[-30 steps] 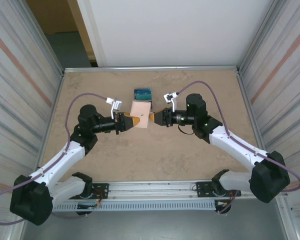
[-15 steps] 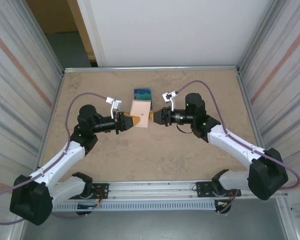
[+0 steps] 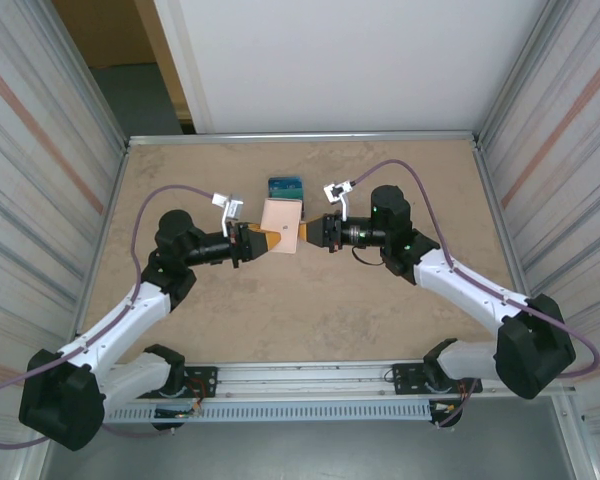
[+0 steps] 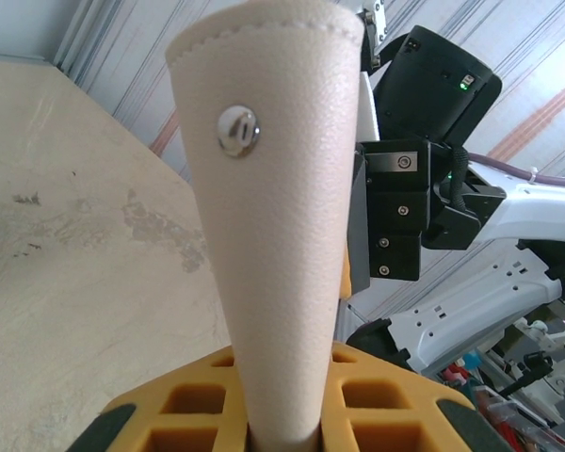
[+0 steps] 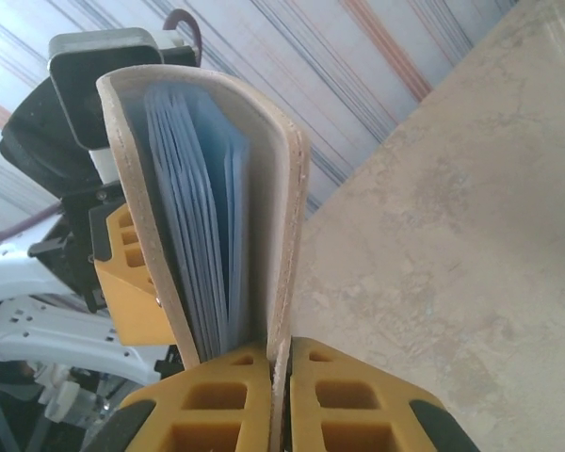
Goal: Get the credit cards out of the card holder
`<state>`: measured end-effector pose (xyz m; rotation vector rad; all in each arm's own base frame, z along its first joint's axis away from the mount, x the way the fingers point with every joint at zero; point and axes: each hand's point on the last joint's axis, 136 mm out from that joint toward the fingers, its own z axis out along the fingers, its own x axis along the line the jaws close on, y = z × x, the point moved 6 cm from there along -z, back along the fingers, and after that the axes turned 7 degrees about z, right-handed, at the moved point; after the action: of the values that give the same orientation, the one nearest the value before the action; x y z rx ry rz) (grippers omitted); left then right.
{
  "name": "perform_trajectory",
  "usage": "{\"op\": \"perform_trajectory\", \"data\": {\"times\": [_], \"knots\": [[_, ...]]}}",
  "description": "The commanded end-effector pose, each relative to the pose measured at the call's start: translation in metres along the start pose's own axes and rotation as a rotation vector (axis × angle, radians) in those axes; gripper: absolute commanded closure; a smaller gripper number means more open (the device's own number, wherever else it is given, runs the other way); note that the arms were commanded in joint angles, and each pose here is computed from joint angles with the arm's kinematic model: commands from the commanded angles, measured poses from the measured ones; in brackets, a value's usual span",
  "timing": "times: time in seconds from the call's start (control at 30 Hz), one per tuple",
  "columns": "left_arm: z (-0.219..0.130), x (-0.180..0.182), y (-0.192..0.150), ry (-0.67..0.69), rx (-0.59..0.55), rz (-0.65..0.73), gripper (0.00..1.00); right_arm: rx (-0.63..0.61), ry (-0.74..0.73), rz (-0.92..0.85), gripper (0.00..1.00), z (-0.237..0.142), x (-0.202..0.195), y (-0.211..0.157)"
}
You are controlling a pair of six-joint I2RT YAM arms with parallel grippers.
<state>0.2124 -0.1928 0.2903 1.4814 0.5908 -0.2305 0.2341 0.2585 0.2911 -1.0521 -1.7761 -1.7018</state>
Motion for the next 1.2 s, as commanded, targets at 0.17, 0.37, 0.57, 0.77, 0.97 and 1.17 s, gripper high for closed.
{"op": "perform_trajectory", "data": {"times": [0.17, 0.37, 0.57, 0.77, 0.97, 1.17], "knots": [[0.0, 0.003, 0.001, 0.087, 0.034, 0.034, 0.38, -0.039, -0.202, -0.018, 1.0, -0.016, -0.001, -0.001], [0.011, 0.012, -0.008, 0.108, 0.082, 0.031, 0.17, -0.044, -0.349, -0.014, 1.0, -0.022, -0.002, -0.002], [0.034, 0.014, -0.016, 0.116, 0.139, 0.062, 0.03, -0.036, -0.471, -0.045, 1.0, -0.021, 0.002, -0.002], [0.055, 0.016, -0.018, 0.122, 0.17, 0.082, 0.11, -0.035, -0.526, -0.056, 1.0, -0.019, 0.002, -0.001], [0.054, 0.027, -0.021, 0.208, 0.161, 0.073, 0.11, -0.049, -0.583, -0.056, 1.0, -0.023, 0.001, 0.0], [0.052, 0.032, -0.02, 0.267, 0.145, 0.068, 0.2, -0.06, -0.589, -0.063, 1.0, -0.024, 0.003, 0.001]]}}
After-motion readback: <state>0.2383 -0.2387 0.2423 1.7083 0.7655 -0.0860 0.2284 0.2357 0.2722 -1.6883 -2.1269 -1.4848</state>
